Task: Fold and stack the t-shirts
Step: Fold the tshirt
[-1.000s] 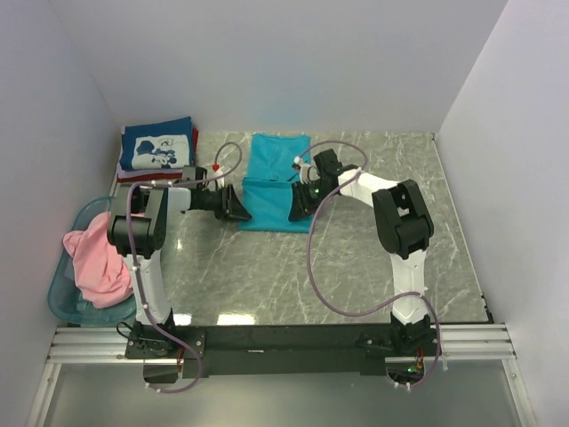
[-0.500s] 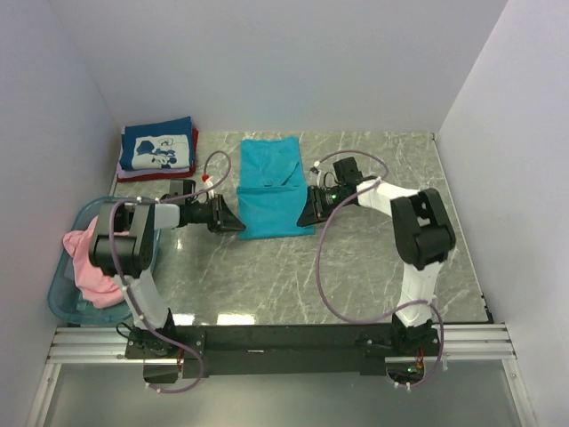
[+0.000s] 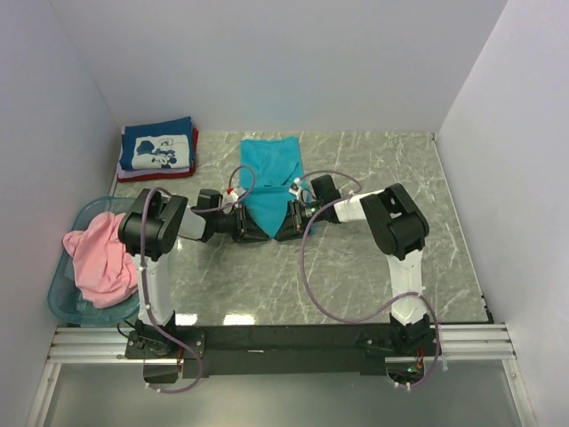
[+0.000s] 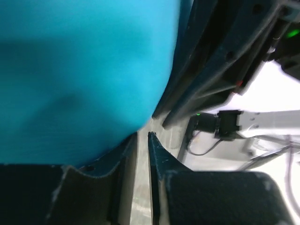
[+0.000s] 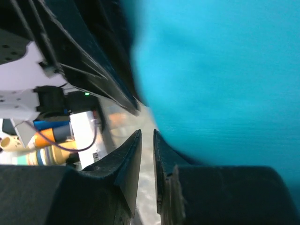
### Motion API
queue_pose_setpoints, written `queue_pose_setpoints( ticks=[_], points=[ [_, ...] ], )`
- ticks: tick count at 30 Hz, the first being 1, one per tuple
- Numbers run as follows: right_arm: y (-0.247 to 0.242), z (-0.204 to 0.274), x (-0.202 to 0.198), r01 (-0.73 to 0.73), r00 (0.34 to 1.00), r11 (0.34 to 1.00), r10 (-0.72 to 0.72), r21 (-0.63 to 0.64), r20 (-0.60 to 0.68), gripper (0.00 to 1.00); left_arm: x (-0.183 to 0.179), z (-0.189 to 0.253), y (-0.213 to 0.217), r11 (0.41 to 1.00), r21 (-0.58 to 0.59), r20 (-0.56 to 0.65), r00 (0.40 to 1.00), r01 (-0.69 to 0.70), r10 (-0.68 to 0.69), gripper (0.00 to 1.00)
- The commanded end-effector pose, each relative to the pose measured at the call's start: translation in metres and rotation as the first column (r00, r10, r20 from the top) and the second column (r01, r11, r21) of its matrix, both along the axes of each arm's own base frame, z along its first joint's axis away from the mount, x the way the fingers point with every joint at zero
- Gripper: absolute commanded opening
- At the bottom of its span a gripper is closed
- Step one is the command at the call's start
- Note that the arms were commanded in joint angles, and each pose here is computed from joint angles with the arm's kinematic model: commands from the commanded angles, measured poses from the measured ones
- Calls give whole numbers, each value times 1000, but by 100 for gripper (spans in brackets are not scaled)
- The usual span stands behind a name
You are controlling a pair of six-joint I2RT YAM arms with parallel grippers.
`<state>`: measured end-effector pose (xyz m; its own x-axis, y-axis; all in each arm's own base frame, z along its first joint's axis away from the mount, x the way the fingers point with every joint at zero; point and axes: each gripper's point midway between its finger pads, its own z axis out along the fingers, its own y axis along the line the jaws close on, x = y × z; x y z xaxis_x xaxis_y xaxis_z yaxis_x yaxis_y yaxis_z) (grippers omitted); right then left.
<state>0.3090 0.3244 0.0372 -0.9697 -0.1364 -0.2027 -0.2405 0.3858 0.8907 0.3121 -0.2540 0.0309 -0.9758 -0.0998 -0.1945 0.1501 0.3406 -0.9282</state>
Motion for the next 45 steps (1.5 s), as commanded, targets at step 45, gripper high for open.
queue_pose_setpoints(
  ticks=[45],
  points=[
    [-53,47,173,214,927,970,-165,-114,338,47,186,50,85,967,-88,253,934,-239,254,49]
  ],
)
